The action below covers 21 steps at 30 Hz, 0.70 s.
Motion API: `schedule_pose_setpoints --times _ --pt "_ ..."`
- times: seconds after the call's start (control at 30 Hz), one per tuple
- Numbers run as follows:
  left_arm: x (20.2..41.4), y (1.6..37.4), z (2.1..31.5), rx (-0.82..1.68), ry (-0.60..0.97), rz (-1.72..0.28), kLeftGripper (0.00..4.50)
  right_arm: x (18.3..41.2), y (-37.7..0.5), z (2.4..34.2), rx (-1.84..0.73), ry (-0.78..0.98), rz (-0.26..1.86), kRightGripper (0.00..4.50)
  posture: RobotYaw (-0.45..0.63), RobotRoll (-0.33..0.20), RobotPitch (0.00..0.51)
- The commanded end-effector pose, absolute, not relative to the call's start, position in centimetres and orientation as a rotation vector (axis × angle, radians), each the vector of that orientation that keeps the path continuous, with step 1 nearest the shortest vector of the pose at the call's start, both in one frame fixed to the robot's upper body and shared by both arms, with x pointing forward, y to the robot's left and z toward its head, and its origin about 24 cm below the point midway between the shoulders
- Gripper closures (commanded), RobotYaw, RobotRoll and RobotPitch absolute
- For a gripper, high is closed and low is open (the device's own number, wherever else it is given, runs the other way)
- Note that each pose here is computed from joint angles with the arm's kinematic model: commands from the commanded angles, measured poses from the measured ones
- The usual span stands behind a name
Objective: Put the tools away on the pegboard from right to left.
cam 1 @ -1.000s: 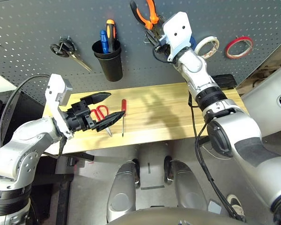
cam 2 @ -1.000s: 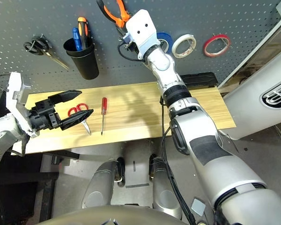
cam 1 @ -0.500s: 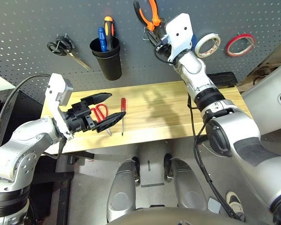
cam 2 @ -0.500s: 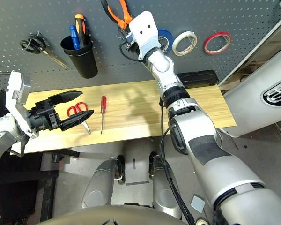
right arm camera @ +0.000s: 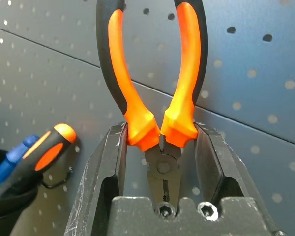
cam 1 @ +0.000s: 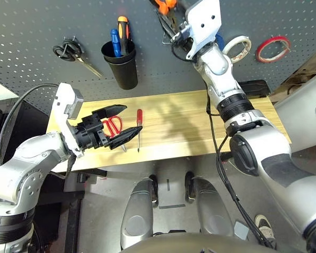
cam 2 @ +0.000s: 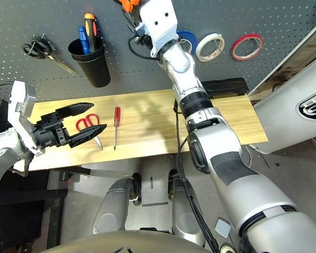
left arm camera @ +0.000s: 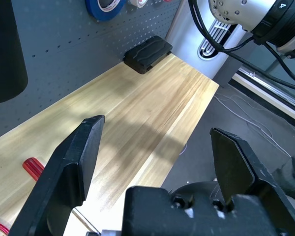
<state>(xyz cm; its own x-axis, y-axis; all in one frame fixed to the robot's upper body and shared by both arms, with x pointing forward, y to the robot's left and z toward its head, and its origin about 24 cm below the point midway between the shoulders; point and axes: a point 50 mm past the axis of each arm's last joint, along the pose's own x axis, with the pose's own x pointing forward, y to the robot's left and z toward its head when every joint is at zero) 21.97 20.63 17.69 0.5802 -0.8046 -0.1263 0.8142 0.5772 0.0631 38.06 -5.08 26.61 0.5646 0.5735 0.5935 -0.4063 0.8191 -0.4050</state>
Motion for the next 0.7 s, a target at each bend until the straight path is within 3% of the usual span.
schedule_pose_setpoints --times 0.03,0.7 --pt "22.0 20.6 17.4 0.115 0.095 -0.960 0.00 38.1 -5.1 26.3 -0.227 -0.774 0.588 2.39 0.11 0.000 0.252" --pt "21.8 20.6 17.2 0.115 0.091 -0.959 0.00 39.4 -4.7 22.6 -0.146 -0.603 0.547 2.39 0.12 0.000 0.256"
